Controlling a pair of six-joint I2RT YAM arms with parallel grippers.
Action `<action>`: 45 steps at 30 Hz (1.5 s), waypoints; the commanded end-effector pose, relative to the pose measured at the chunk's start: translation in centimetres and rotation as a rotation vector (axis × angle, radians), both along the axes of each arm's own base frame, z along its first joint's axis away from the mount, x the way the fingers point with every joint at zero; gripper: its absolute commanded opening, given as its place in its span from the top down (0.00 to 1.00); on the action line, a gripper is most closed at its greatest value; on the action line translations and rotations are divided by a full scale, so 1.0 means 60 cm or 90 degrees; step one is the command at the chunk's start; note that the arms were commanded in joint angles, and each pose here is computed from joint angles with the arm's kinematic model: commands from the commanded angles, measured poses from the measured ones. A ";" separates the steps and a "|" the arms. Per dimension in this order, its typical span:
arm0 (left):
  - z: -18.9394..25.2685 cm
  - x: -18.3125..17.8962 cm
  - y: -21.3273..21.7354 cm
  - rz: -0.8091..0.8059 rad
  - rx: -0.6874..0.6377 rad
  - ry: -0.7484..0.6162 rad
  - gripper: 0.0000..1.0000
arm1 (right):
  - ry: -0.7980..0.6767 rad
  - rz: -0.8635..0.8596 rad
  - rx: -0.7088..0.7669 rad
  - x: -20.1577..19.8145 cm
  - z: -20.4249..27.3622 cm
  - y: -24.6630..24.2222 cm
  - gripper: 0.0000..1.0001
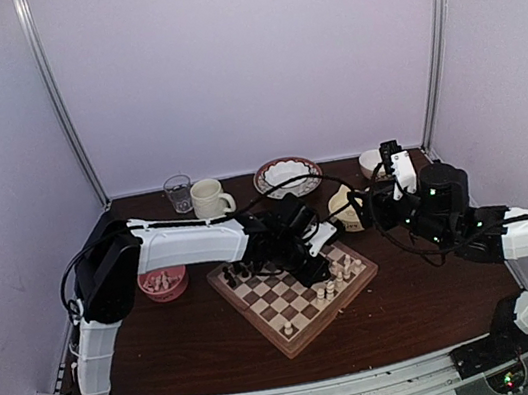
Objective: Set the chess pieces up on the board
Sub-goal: Place the pawn at f2.
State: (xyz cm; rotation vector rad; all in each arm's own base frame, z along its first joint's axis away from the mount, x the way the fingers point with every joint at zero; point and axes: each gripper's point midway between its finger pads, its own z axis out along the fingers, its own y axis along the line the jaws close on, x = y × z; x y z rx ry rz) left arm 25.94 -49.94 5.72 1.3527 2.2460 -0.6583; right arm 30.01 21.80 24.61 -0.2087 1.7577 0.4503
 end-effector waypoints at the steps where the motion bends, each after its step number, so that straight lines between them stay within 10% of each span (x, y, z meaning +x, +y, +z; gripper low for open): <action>1: 0.007 -0.002 -0.017 -0.016 -0.015 -0.004 1.00 | -0.011 -0.012 0.005 0.000 0.006 -0.010 0.18; 34: -0.001 0.012 -0.022 -0.008 -0.004 -0.023 0.97 | -0.010 -0.011 0.002 0.000 0.004 -0.009 0.18; 45: 0.002 0.011 -0.020 -0.010 0.003 -0.020 0.81 | -0.009 -0.010 0.001 0.001 0.003 -0.008 0.18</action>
